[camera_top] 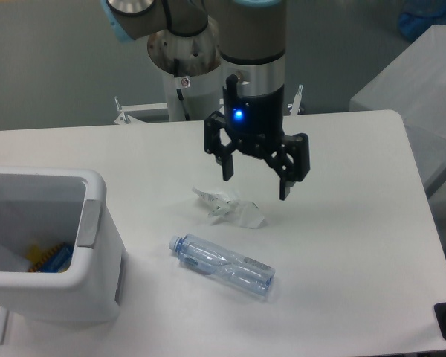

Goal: Place the trash in the trash can
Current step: 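Lower the open gripper toward the crumpled white wrapper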

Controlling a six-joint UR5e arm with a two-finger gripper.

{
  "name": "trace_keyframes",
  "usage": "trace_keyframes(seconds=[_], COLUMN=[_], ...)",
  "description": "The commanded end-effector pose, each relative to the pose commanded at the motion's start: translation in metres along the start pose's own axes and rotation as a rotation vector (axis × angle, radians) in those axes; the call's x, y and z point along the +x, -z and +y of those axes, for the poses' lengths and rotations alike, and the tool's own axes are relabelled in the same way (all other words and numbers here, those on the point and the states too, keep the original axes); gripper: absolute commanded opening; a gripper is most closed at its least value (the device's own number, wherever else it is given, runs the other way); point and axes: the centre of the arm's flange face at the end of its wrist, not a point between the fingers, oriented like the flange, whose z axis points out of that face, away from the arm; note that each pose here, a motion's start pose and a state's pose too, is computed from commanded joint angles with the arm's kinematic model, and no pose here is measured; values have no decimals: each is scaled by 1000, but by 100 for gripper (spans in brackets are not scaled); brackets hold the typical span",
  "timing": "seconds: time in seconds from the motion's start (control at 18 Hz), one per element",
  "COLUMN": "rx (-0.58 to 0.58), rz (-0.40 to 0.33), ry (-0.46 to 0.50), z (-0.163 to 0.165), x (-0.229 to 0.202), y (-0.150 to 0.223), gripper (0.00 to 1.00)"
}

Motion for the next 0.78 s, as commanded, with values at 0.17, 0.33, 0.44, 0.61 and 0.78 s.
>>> trace_keyframes(seconds=[0.17, 0.33, 0.44, 0.61, 0.78], rx=[-12, -22, -40, -34, -43], rz=[20, 34, 68, 58, 69], ry=[-1, 2, 2, 3, 4], z=[3, 6, 16, 25, 48], x=[6, 17, 28, 40, 69], y=[-12, -18, -38, -61, -93], gripper=[100, 100, 100, 100, 100])
